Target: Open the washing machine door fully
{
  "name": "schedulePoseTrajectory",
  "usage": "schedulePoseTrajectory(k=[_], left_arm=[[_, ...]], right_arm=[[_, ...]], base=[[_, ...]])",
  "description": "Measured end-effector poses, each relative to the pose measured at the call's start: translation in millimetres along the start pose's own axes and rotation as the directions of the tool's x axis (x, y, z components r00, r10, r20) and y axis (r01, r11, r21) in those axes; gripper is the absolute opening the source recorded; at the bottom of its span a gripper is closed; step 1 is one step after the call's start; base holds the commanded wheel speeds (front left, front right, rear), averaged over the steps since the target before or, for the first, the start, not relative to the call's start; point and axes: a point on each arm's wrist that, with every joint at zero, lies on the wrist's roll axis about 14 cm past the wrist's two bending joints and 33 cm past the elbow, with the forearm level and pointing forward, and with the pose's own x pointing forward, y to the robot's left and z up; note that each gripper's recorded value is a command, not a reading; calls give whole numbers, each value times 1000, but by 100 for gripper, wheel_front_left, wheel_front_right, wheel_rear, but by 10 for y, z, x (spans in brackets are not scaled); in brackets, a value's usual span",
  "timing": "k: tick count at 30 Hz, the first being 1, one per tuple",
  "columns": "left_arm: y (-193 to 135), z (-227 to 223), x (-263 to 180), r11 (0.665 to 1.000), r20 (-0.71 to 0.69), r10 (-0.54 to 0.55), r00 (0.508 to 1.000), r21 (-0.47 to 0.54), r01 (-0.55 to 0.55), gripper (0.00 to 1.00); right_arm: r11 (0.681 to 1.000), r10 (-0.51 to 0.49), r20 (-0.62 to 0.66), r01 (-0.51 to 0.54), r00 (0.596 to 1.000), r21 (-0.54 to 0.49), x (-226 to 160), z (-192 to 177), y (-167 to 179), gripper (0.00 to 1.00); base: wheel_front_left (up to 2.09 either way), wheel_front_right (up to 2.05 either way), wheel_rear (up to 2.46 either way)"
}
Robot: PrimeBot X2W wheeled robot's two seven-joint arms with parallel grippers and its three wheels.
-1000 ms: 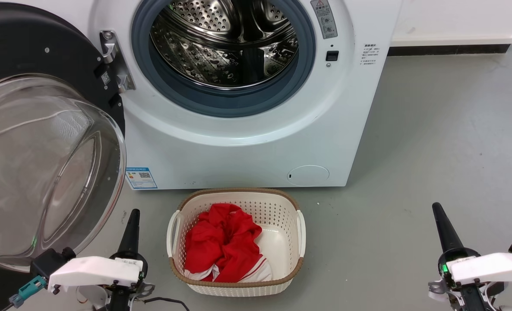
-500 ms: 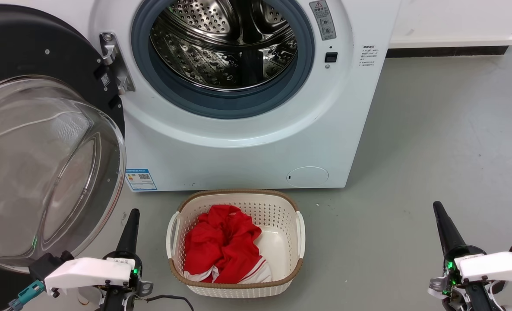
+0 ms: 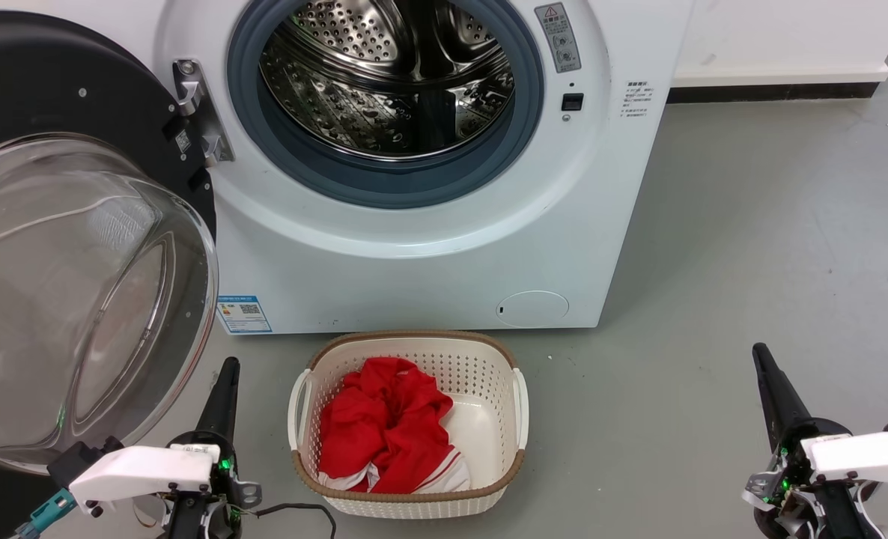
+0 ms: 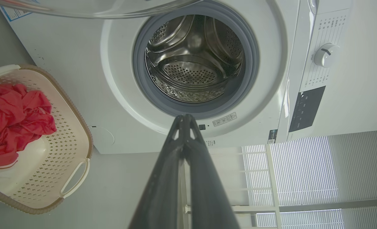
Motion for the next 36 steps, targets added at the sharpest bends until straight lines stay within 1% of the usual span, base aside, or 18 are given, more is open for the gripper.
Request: schedulePoseTrajectory(k=[10,24,36], left_arm=[[-29,10,1,997,-1,-15,1000,-77,15,0],[-71,22,-1,984,0,-39,999,-175,38,0],[-72,22,0,984,1,-39,999,-177,38,0]], right_arm=[[997,4,4,-4,1000,75,-2,22,5,0],[985,18,8,-19,1000,171,13,46,41,0],[985,18,6,-19,1000,173,14,45,41,0]], base=[[0,0,0],[0,0,0],[0,0,0]])
